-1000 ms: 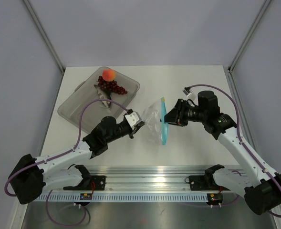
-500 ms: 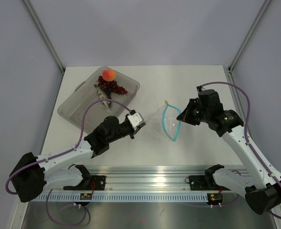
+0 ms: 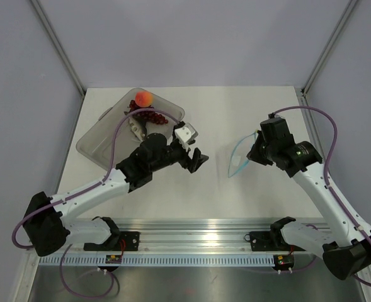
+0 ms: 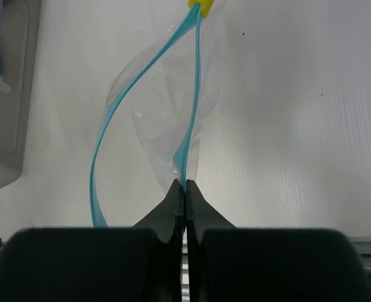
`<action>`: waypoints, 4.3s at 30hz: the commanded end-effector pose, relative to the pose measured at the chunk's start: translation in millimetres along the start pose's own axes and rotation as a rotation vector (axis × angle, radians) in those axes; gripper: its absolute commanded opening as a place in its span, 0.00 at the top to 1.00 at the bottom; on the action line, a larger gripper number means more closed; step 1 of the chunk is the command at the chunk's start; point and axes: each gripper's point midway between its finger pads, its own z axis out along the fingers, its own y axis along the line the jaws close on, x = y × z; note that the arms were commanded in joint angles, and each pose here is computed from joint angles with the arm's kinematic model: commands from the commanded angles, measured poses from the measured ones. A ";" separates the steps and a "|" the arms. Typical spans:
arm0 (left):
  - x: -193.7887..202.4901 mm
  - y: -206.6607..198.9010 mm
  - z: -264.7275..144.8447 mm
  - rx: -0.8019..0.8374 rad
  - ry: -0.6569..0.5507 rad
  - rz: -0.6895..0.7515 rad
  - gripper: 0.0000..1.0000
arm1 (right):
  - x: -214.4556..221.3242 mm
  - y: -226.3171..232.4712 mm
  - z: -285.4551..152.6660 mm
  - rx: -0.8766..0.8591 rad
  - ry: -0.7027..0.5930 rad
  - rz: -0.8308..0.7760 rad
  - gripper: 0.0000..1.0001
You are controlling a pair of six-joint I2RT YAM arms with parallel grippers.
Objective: Place the food in the zip-top bag and seal the zipper
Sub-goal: Open the zipper of the food storage bag.
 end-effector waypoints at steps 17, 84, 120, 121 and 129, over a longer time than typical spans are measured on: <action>-12.1 -43.2 61.2 0.041 0.301 -0.442 0.27 | 11.3 41.0 10.9 -0.136 0.038 0.036 1.00; 48.5 10.0 51.4 -0.008 0.348 -0.711 1.00 | 15.3 26.4 16.1 0.020 -0.052 0.068 1.00; 49.4 158.2 -36.5 -0.520 0.377 -0.643 0.20 | 24.4 103.2 88.2 -0.017 0.085 -0.154 1.00; 46.9 165.5 -41.7 -0.554 0.370 -0.641 0.19 | 24.4 103.6 88.2 -0.019 0.085 -0.155 1.00; 55.6 241.3 -86.7 -0.842 0.333 -0.766 0.21 | 23.9 108.5 83.8 -0.043 0.096 -0.182 1.00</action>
